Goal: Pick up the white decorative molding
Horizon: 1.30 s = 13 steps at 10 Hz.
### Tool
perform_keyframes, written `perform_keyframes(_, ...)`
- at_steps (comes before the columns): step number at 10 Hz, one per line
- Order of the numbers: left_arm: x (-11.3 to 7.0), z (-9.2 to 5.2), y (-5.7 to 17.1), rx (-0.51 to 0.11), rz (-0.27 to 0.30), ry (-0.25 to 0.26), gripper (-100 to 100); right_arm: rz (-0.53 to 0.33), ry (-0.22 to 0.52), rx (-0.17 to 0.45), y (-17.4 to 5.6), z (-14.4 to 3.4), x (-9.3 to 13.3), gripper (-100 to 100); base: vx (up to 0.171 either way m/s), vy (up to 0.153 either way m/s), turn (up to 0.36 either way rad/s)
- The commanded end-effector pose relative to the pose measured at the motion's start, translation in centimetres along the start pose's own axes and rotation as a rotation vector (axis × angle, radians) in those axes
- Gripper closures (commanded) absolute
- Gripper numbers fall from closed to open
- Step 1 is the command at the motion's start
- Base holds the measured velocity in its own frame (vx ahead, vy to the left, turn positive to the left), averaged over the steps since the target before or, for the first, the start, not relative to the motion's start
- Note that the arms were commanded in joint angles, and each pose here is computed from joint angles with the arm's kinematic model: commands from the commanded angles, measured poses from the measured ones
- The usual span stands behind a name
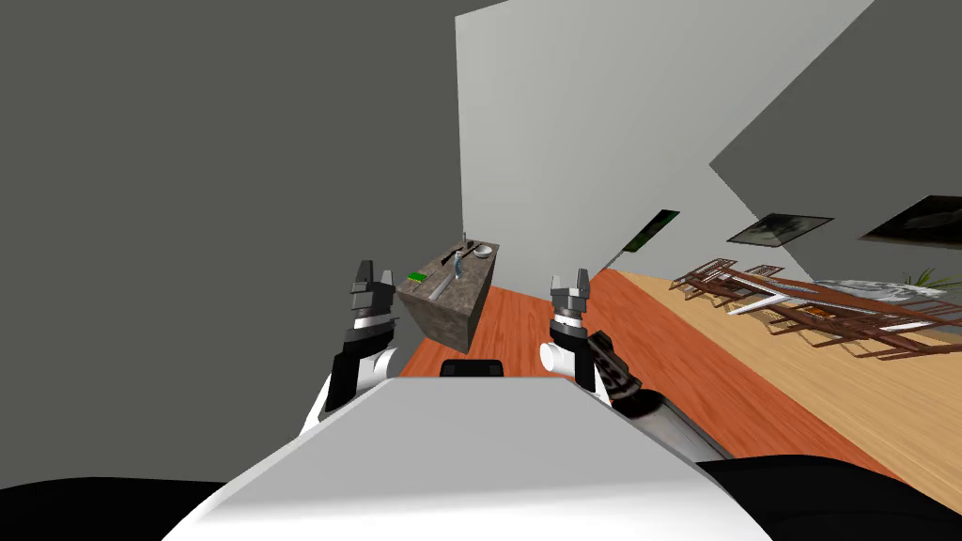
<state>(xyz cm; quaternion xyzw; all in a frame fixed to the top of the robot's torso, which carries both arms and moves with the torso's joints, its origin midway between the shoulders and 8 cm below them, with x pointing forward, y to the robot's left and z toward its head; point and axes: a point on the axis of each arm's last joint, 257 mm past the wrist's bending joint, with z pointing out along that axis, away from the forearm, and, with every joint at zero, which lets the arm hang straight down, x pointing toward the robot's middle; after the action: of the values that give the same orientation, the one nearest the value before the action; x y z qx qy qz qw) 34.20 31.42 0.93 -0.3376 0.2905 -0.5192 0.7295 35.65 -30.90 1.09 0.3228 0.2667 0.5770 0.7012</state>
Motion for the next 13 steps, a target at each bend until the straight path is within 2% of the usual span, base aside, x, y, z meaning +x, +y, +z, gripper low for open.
perform_keyframes(1,-0.1,0.0,0.4,-0.008,0.01,0.025,-100,0.0,0.0,0.0,0.0,0.0,0.0,0,-0.008,-0.019,0.062)
perform_keyframes(4,-0.9,-0.3,2.1,-0.051,0.021,0.068,-100,0.0,0.0,0.0,0.0,0.0,0.0,0,-0.031,-0.076,0.11)
perform_keyframes(6,-2.2,-0.6,4.0,-0.107,0.017,0.084,-100,0.0,0.0,0.0,0.0,0.0,0.0,0,-0.027,-0.115,0.146)
perform_keyframes(10,-6.1,-2.2,10.0,-0.29,0.0,0.088,-100,0.0,0.0,0.0,0.0,0.0,0.0,0,-0.019,-0.17,0.159)
perform_keyframes(11,-6.2,-2.2,10.0,-0.291,-0.012,0.082,-100,0.0,0.0,0.0,0.0,0.0,0.0,0,-0.021,-0.106,0.046)
perform_keyframes(13,-9.2,-3.6,13.5,-0.411,-0.015,0.067,-100,0.0,0.0,0.0,0.0,0.0,0.0,0,-0.003,-0.1,0.109)
